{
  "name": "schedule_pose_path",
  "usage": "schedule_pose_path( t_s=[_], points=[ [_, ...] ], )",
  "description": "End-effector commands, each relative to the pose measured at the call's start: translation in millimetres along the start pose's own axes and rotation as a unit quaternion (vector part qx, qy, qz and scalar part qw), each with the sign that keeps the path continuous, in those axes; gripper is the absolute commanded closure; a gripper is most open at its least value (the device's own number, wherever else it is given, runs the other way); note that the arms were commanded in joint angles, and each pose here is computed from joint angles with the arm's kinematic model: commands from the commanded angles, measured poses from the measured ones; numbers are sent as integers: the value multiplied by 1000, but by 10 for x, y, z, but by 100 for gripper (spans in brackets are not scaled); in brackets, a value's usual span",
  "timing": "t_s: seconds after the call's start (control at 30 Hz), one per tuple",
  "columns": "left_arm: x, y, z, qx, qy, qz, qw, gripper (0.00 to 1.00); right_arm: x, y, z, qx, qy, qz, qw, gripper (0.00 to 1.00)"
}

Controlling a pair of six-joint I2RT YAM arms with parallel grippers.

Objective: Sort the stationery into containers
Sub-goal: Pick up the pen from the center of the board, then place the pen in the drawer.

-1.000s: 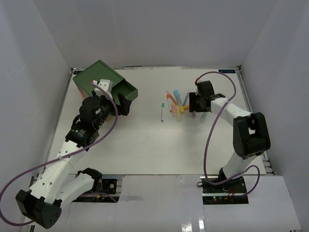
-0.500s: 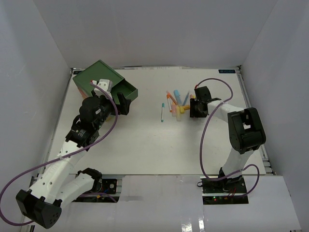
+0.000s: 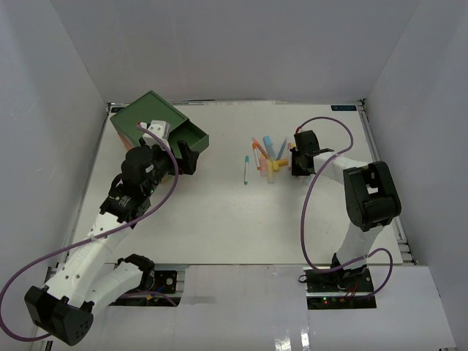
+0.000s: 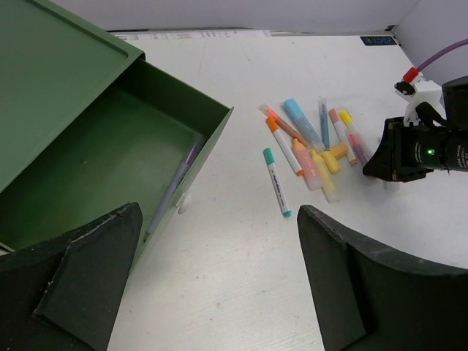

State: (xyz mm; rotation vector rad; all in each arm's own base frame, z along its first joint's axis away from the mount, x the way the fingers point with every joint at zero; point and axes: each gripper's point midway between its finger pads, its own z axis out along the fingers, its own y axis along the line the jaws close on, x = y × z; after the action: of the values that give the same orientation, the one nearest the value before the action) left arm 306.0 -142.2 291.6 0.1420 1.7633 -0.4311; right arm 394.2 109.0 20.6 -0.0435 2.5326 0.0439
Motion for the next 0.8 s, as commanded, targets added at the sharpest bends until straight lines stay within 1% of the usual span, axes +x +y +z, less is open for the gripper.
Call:
schedule_pose_path(
  t_s=[0.0,0.03,0.13,0.2,0.23,0.27,0.3,0.33,0.37,0.4,0.43,0.47,0.5,0.53,0.57,0.6,0.63,0.67,0.7,0.73,0.77],
  points=[
    [-155,-74,-54,11,-7,-19,1000,2,106,-40,40,10,7,-1,1000,79],
    [-143,-106,-60,17,1,-27,999,2,76,-40,-17,8,0,1,1000,82],
    [-217,-179,-72,28,2,-49,998,2,-6,-26,-189,2,-19,1,1000,83],
    [-233,-290,-70,53,11,-62,997,2,-55,-12,-300,-3,-31,6,1000,83],
    [-228,-337,-67,64,17,-71,995,2,-132,0,-419,-9,-47,9,999,83],
    [-184,-436,-36,84,34,-93,991,2,-132,20,-492,-14,-50,8,999,83],
    [-214,-509,-23,100,39,-104,989,2,-151,42,-552,-20,-56,8,998,83],
    [-217,-579,-10,114,46,-115,986,2,-237,99,-706,-38,-76,8,996,83],
    [-202,-640,15,124,58,-136,981,2,-228,157,-774,-51,-83,5,995,83],
    [-132,-706,83,137,78,-146,977,2,-235,208,-845,-63,-90,3,994,83],
    [-174,-781,108,149,80,-153,974,2,-296,329,-1018,-92,-111,1,990,83],
    [-175,-839,135,155,86,-165,970,2,-290,395,-1090,-109,-121,1,987,83],
    [-126,-886,218,155,96,-168,969,2,-361,459,-1263,-129,-146,2,981,83],
    [-188,-1040,224,172,90,-165,967,2,-343,600,-1362,-160,-153,1,975,83],
    [-203,-1107,256,174,88,-162,967,2,-341,666,-1423,-177,-167,1,970,83],
    [-228,-1134,319,160,78,-159,971,2,-393,732,-1591,-196,-193,0,962,83],
    [-239,-1308,383,169,80,-153,970,2,-365,876,-1696,-229,-198,-7,953,83],
    [-240,-1363,430,167,80,-151,971,2,-325,923,-1749,-243,-203,-5,949,82],
    [-238,-1413,482,164,81,-155,971,2,-431,990,-1933,-264,-240,-5,934,81],
    [-150,-1480,599,156,91,-158,971,2,-406,1083,-2023,-286,-248,-10,926,80],
    [-222,-1532,641,156,84,-164,970,2,-401,1132,-2105,-302,-257,-9,918,80]
  ],
)
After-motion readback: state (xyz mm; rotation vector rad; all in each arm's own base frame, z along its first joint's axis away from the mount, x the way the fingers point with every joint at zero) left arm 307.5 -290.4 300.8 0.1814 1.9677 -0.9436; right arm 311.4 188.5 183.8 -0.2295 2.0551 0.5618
